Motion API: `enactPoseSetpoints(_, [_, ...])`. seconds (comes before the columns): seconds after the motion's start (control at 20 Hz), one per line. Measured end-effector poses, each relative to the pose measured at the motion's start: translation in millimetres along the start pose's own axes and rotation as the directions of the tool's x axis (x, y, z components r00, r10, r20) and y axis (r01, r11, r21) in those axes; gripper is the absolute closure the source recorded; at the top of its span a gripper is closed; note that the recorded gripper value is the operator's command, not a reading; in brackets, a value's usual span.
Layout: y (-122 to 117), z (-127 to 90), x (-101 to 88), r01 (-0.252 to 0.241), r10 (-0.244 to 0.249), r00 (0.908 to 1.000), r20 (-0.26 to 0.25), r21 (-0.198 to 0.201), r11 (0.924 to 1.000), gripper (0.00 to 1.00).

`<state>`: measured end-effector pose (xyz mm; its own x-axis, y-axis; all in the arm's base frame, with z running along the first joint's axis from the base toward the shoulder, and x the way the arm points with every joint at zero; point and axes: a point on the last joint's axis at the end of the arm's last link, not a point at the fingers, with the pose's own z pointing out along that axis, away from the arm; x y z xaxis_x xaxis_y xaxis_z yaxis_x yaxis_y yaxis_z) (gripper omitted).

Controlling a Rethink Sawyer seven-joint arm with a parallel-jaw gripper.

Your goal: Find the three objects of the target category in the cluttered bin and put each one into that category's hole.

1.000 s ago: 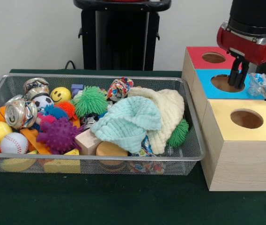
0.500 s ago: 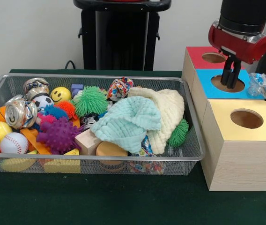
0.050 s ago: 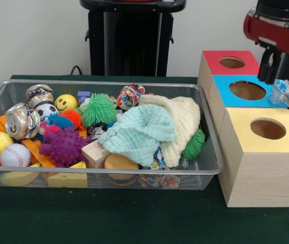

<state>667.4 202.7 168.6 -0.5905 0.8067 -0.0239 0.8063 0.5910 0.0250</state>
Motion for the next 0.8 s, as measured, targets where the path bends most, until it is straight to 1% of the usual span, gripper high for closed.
enactPoseSetpoints(0.25, [-5, -21, 15.8, 0.006, -0.006, 1.0000, -0.005, -0.015, 0.9999, 1.00])
enactPoseSetpoints(0.35, [-14, -32, 22.3, 0.001, -0.001, 0.9999, -0.011, -0.019, 0.9998, 1.00])
enactPoseSetpoints(0.45, [-19, -37, 24.5, -0.005, 0.005, 0.9999, -0.016, -0.020, 0.9998, 1.00])
enactPoseSetpoints(0.6, [-35, -46, 27.7, -0.023, 0.022, 0.9993, -0.028, -0.017, 0.9996, 1.00])
enactPoseSetpoints(0.8, [-54, -48, 27.6, -0.048, 0.048, 0.9983, -0.032, -0.014, 0.9987, 1.00])
